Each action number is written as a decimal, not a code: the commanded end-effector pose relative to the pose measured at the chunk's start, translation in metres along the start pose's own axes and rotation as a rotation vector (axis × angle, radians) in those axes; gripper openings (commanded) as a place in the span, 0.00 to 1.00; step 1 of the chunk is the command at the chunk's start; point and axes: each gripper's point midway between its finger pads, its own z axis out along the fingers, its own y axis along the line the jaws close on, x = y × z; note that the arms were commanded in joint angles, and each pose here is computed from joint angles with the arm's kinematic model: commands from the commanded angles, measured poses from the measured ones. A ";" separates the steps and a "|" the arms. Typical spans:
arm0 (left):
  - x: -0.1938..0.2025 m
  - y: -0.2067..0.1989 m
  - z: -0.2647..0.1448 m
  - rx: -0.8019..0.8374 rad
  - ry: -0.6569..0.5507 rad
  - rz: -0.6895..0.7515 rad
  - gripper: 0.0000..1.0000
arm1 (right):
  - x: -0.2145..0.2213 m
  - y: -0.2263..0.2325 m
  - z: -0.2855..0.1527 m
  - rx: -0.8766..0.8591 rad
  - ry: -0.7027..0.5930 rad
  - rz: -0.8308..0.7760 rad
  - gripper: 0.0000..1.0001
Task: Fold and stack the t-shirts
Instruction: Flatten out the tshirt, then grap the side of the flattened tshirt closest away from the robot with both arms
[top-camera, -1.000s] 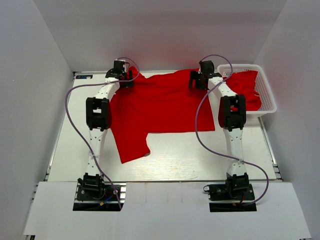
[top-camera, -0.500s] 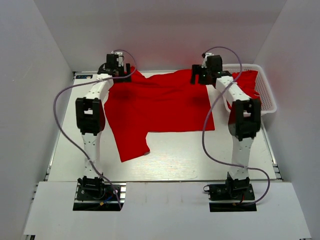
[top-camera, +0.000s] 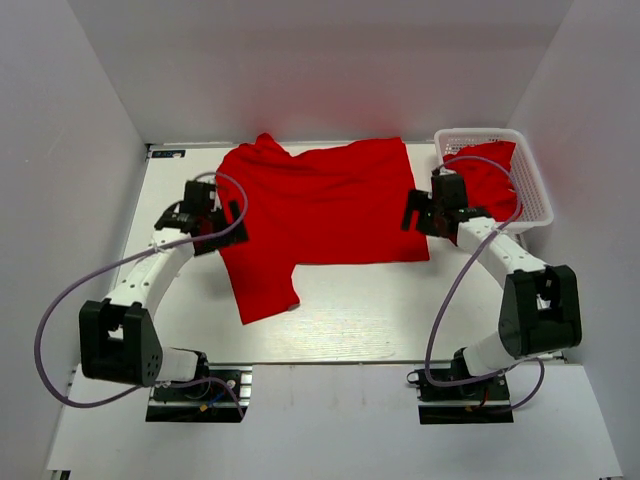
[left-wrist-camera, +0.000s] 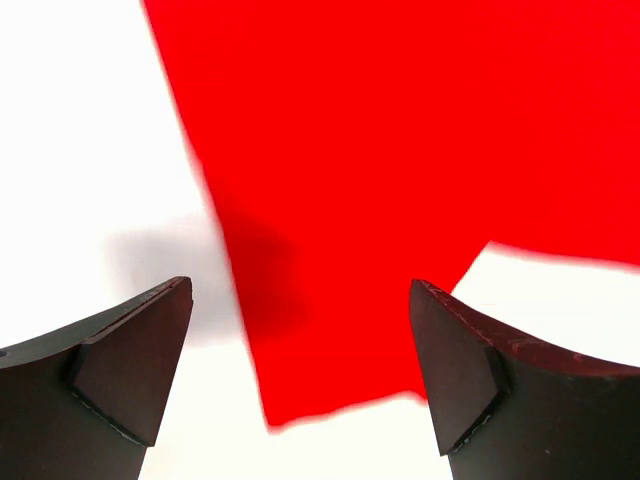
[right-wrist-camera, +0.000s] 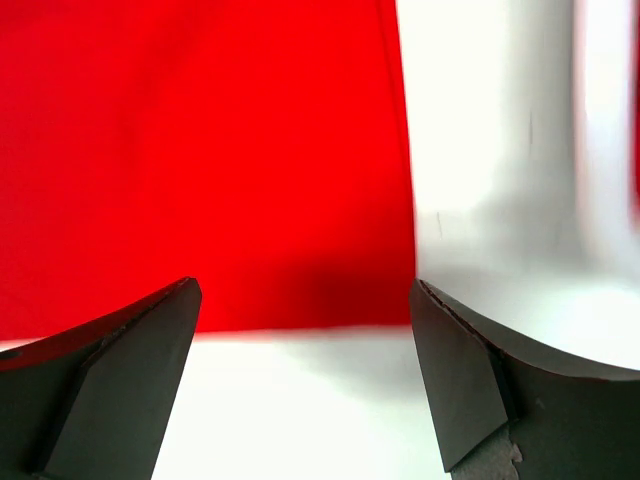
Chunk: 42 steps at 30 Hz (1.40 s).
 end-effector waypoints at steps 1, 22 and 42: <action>0.074 0.018 -0.015 -0.070 0.187 -0.092 1.00 | 0.017 -0.005 -0.017 0.037 0.003 0.072 0.90; 0.201 0.030 -0.021 -0.123 0.511 -0.078 1.00 | 0.059 -0.027 -0.030 0.104 0.028 0.092 0.90; 0.220 0.031 0.008 -0.193 0.547 0.022 0.59 | 0.062 -0.035 -0.024 0.150 0.047 0.102 0.90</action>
